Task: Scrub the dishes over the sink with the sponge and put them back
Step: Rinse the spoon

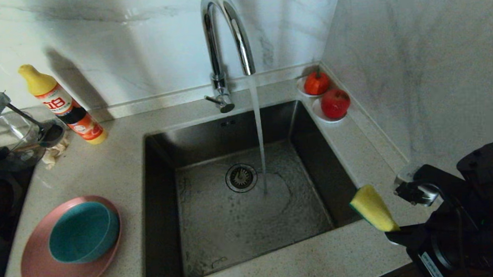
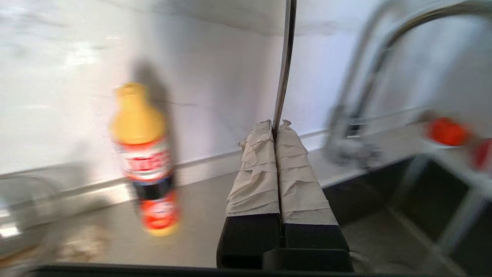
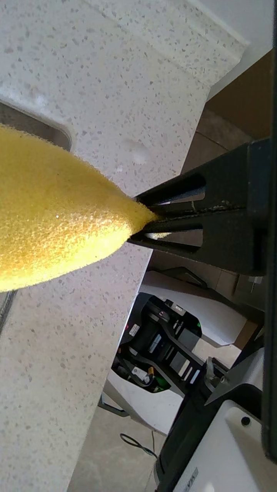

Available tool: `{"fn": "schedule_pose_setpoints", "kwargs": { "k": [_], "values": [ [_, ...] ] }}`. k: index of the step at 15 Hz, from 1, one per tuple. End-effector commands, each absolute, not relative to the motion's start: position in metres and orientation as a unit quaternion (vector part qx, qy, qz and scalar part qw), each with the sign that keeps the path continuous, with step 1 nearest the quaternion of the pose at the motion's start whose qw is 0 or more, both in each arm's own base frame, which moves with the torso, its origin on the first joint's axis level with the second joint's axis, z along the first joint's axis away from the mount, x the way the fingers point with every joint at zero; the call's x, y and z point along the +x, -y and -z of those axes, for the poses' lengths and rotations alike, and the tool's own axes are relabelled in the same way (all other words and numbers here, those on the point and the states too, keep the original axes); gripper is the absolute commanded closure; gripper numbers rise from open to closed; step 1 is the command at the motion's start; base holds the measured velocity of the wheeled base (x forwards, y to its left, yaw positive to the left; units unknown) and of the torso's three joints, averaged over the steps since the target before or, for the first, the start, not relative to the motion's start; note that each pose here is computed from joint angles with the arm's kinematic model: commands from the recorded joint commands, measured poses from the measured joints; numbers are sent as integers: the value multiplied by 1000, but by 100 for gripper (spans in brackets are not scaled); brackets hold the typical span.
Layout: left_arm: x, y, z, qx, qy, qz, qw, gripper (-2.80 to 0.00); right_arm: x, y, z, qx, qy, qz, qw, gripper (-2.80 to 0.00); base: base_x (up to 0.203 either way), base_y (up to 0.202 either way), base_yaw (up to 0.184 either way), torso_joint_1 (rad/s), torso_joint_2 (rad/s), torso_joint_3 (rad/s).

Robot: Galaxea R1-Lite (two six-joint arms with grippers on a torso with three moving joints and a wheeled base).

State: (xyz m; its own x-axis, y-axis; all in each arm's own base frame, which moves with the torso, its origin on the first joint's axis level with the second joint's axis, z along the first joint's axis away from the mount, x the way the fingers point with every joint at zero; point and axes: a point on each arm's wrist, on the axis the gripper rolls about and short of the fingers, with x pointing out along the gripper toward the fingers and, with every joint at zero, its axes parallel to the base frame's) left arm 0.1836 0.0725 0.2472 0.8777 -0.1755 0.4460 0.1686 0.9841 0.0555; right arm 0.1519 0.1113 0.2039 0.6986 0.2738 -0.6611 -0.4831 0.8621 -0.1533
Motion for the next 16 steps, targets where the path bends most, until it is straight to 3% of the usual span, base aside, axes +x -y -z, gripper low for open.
{"fn": "schedule_pose_setpoints", "kwargs": {
  "k": [1, 4, 7, 11, 16],
  "values": [
    [189, -76, -245, 26, 237, 52, 970, 0, 152, -112, -203, -161, -328, -209, 907, 0, 0, 0, 0, 0, 0, 0],
    [188, -78, -247, 80, 245, -2, 966, 0, 152, -111, -205, -160, -326, -208, 908, 0, 0, 0, 0, 0, 0, 0],
    [190, -82, -245, 148, 233, -128, 953, 0, 152, -111, -205, -159, -326, -208, 908, 0, 0, 0, 0, 0, 0, 0],
    [189, -73, -247, 141, 193, -140, 961, 0, 152, -111, -204, -160, -326, -208, 908, 0, 0, 0, 0, 0, 0, 0],
    [180, -37, -262, 100, 97, -53, 989, 0, 152, -111, -204, -160, -327, -208, 908, 0, 0, 0, 0, 0, 0, 0]
  ]
}}
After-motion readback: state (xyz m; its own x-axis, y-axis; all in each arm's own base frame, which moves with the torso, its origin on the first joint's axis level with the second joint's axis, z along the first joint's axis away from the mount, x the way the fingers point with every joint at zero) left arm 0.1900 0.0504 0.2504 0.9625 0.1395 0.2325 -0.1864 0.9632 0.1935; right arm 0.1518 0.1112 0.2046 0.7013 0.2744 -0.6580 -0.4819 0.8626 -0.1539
